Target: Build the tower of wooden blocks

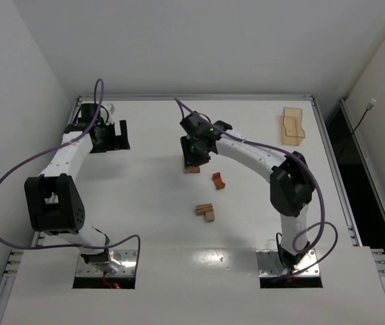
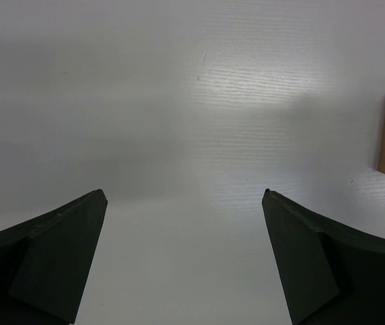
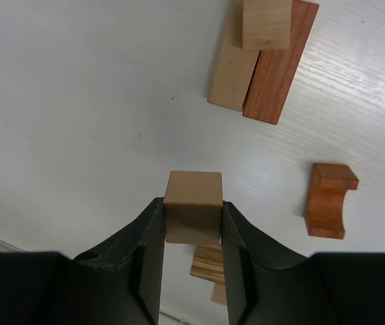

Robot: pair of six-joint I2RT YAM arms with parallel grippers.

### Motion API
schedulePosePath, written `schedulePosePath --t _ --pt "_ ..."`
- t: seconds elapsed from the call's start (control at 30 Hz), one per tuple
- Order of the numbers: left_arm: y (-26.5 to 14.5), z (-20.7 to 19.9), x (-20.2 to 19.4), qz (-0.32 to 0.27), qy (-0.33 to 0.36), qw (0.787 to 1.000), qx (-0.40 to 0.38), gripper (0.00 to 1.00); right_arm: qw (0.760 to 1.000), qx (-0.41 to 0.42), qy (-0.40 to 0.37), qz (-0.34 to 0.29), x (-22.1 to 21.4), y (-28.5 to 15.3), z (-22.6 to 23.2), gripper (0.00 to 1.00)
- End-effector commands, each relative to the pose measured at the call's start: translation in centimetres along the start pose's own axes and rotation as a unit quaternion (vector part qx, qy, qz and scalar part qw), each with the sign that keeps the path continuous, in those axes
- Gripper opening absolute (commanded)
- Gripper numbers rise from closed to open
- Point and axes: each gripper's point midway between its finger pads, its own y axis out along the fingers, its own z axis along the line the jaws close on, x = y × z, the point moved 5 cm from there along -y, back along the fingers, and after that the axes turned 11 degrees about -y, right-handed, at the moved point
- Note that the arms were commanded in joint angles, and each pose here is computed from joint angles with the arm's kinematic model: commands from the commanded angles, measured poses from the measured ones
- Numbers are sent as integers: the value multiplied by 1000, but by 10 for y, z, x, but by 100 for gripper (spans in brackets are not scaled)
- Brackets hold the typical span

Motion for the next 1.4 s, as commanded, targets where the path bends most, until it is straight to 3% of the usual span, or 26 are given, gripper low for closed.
schedulePosePath --t 0.0,0.23,0.73,1.37 --pt "-14 8 9 -33 -13 999 7 100 996 15 88 -3 21 2 5 0" --pt "-13 15 8 -30 -22 999 10 100 992 5 121 19 29 31 -11 0" --pt "-8 14 8 -24 -22 999 7 100 998 -11 55 10 35 57 -29 0" --pt "-6 18 8 -21 -27 999 10 100 999 -24 39 18 32 78 -34 0"
